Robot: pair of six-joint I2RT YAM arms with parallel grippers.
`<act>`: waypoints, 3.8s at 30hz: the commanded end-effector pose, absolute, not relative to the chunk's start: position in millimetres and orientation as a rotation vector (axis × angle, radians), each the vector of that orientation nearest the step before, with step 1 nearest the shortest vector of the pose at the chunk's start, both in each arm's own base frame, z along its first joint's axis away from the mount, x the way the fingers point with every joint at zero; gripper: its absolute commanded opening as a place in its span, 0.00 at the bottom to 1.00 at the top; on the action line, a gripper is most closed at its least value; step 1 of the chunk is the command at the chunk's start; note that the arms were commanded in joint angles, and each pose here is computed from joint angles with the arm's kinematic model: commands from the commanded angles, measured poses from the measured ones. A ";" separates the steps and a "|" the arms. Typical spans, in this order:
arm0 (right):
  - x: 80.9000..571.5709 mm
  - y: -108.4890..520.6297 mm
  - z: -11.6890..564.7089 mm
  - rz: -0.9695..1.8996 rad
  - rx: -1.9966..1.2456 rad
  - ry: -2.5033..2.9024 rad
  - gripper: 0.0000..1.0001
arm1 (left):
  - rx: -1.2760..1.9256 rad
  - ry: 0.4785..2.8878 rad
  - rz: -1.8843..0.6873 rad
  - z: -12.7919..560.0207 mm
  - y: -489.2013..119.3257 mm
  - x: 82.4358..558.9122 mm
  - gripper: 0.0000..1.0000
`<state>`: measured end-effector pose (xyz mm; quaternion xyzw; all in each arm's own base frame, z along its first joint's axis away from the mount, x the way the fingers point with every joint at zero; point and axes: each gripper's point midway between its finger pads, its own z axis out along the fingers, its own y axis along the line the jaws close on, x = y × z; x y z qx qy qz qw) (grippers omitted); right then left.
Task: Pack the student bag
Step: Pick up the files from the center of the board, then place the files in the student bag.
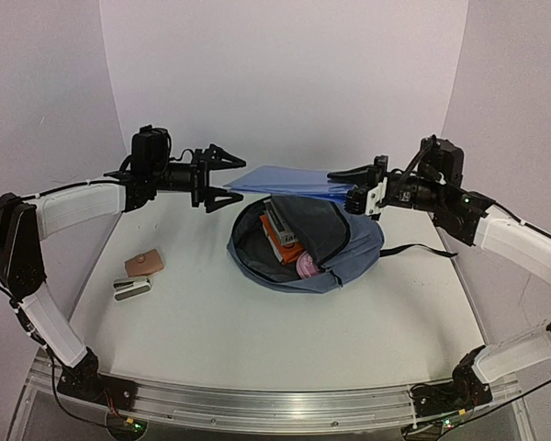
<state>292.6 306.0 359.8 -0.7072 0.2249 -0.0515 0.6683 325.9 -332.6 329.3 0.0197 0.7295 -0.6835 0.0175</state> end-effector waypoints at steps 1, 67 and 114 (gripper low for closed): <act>287.9 313.1 373.1 -0.169 -1.569 0.389 0.00 | 0.178 2.203 -2.209 345.2 -336.9 314.1 0.75; 469.0 351.0 228.3 0.174 -0.789 2.186 0.00 | -0.545 1.981 -1.463 298.9 -173.4 371.4 0.00; 463.5 343.3 271.4 0.522 -0.628 2.193 0.00 | 0.206 2.458 -1.330 187.9 -431.4 399.4 0.55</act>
